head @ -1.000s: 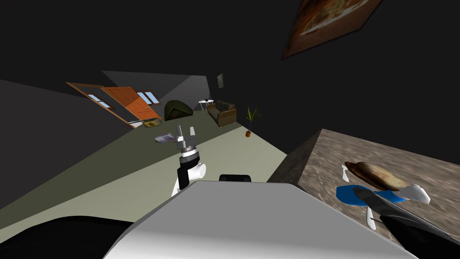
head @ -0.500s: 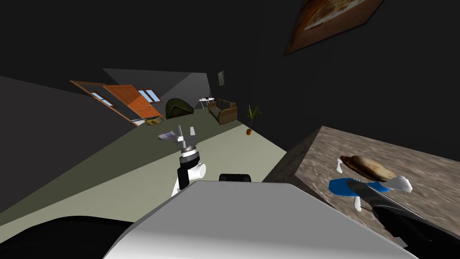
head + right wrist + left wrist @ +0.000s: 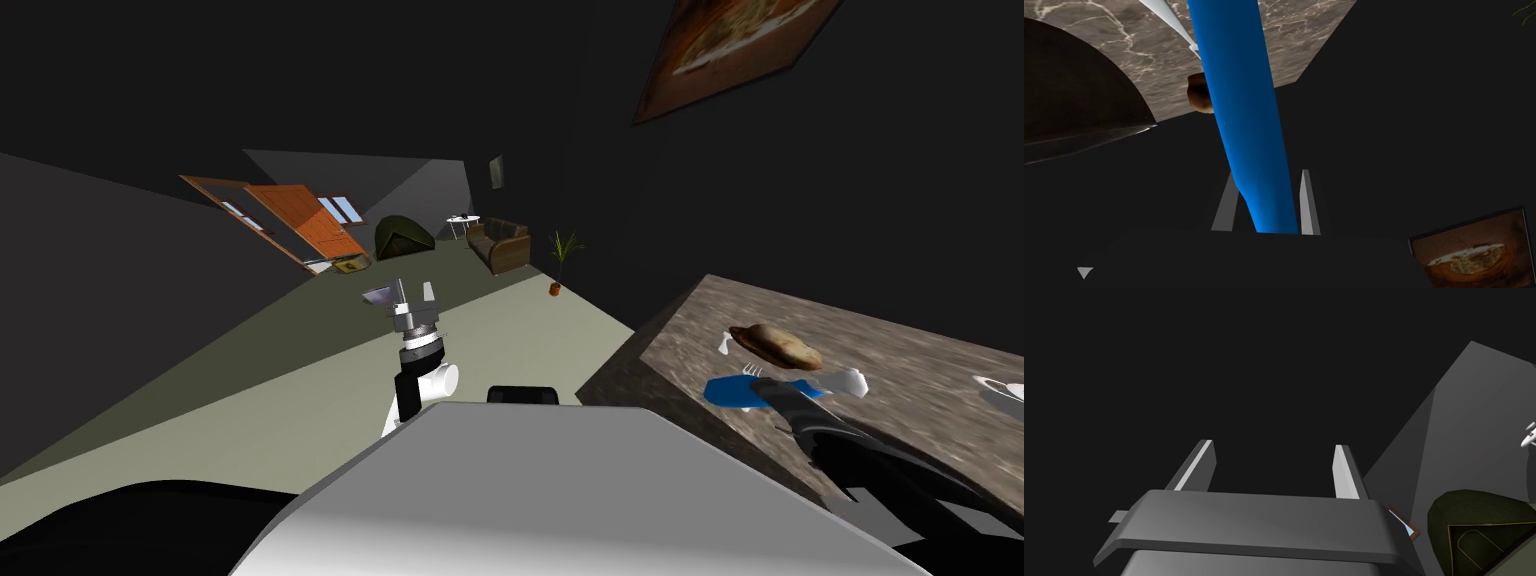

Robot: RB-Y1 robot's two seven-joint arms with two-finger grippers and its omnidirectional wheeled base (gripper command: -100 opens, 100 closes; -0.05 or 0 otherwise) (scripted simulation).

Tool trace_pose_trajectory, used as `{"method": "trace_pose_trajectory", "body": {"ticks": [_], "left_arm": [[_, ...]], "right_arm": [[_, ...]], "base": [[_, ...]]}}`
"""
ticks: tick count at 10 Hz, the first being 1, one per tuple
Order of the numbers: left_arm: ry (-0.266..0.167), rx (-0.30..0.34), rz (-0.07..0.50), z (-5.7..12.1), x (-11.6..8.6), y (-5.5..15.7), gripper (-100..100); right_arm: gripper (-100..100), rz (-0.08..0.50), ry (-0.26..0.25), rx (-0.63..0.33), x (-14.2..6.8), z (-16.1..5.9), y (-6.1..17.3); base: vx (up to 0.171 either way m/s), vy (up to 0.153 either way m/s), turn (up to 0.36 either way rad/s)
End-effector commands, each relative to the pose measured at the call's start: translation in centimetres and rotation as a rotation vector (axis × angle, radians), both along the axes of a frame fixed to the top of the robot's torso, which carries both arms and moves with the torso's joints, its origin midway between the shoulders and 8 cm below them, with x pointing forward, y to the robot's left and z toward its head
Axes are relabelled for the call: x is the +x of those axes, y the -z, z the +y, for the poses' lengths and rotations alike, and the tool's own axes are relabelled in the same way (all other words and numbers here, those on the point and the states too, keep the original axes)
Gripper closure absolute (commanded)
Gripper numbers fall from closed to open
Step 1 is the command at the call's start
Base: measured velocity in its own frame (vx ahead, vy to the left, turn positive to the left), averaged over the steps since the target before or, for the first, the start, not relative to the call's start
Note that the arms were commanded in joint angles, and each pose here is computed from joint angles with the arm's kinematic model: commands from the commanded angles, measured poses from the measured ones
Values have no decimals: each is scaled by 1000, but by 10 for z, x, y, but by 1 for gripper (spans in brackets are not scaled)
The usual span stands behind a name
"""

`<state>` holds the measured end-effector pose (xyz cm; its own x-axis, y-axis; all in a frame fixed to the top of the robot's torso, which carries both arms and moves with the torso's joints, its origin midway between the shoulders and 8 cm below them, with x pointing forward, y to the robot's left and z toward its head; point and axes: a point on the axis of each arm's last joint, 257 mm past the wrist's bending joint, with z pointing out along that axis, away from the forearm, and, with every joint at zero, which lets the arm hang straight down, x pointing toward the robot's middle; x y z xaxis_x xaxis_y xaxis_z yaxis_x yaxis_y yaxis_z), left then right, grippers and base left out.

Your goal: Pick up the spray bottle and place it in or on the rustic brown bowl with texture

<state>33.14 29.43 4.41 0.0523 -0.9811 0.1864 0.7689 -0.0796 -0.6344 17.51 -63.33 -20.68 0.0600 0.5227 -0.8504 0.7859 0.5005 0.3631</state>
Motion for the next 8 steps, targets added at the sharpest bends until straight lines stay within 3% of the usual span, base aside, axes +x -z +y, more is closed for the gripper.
{"method": "trace_pose_trajectory", "body": {"ticks": [1,4,5,6,7,8], "left_arm": [[0,0,0,0,0,0,0],[0,0,0,0,0,0,0],[0,0,0,0,0,0,0],[0,0,0,0,0,0,0],[0,0,0,0,0,0,0],[0,0,0,0,0,0,0]], "right_arm": [[100,-83,-4,62,19,7,-7],[100,-148,-3,138,33,16,-9],[100,-203,-9,186,46,22,-15],[100,-207,-7,198,46,24,-14],[100,-260,-14,244,59,30,-21],[100,-266,-12,263,59,32,-19]], "base": [[-241,44,71],[-194,2,39],[-162,-12,57],[-137,-21,40],[-159,2,58],[-138,-6,44]]}}
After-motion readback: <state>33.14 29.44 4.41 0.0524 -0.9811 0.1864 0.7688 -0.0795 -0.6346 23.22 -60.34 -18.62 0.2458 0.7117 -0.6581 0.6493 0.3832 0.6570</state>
